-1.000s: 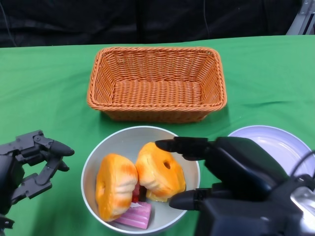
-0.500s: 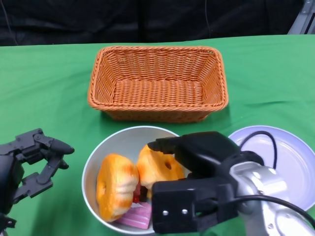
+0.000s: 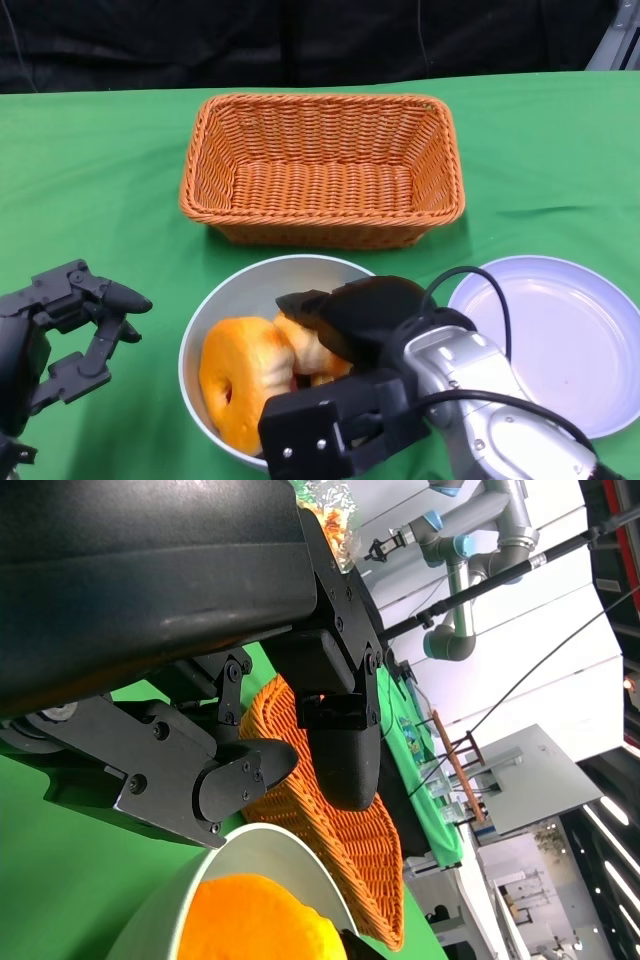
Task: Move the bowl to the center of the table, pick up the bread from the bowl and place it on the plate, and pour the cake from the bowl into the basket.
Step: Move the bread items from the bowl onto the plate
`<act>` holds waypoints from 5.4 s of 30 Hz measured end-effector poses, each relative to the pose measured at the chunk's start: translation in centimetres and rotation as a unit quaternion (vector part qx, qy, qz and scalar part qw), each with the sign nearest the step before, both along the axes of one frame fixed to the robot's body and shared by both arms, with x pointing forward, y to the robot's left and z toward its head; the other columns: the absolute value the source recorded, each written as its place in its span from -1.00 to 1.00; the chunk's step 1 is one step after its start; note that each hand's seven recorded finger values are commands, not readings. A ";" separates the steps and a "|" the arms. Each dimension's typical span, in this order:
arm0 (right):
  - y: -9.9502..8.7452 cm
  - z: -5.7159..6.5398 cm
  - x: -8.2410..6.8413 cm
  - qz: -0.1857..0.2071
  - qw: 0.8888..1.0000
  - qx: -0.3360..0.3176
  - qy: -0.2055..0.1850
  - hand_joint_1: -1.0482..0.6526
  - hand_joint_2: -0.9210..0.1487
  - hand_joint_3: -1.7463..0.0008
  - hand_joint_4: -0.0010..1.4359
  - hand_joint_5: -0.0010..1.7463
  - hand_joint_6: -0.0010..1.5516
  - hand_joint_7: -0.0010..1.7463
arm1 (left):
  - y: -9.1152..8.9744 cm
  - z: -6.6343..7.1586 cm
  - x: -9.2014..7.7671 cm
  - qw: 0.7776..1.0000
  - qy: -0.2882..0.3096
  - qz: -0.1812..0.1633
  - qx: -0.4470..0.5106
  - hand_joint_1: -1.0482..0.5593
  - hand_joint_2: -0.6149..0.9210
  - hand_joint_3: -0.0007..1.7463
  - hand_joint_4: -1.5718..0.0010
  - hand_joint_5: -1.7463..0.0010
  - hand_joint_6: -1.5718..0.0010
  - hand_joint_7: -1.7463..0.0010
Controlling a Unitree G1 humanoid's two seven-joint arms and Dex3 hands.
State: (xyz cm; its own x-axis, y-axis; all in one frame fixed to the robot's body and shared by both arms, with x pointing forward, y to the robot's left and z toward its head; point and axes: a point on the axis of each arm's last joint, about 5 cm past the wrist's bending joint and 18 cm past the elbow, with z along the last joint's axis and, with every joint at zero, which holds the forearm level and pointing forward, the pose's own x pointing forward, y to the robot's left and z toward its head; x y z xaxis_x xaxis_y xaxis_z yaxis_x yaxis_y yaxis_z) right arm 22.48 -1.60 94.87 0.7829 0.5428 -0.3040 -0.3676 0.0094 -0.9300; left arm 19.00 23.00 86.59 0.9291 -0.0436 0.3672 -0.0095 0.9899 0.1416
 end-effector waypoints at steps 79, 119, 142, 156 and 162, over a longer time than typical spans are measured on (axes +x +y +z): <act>-19.1 -3.2 -2.7 -0.460 0.685 0.499 0.266 0.00 -1.00 0.75 -0.11 0.44 -0.11 -0.09 | 0.5 -0.4 0.3 1.000 0.008 0.007 -0.006 0.34 0.72 -0.11 0.03 -0.63 -0.10 -0.14; -16.8 -4.7 -4.2 -0.303 0.925 0.229 -0.033 -0.27 -1.00 0.97 -0.54 -0.96 -0.40 -0.99 | 0.8 -0.5 0.2 1.000 0.017 0.003 -0.007 0.32 0.64 -0.04 0.01 -0.61 -0.12 -0.13; -16.4 -3.4 -5.0 -0.257 0.941 0.215 -0.036 -0.38 -0.99 0.99 -0.63 -0.94 -0.48 -0.96 | 0.8 -0.5 0.2 1.000 0.021 -0.001 -0.005 0.32 0.71 -0.12 0.01 -0.63 -0.12 -0.09; -16.3 -5.3 -4.7 -0.275 0.932 0.224 -0.078 -0.26 -0.97 1.00 -0.38 -0.92 -0.32 -0.98 | 0.8 -0.5 0.2 1.000 0.020 -0.003 0.004 0.34 0.72 -0.13 -0.04 -0.59 -0.14 -0.08; -15.9 -5.0 -4.7 -0.249 0.921 0.287 -0.088 -0.32 -1.00 0.96 -0.33 -0.92 -0.29 -0.97 | 0.8 -0.5 0.1 1.000 0.016 -0.002 0.006 0.31 0.71 -0.13 -0.02 -0.59 -0.14 -0.09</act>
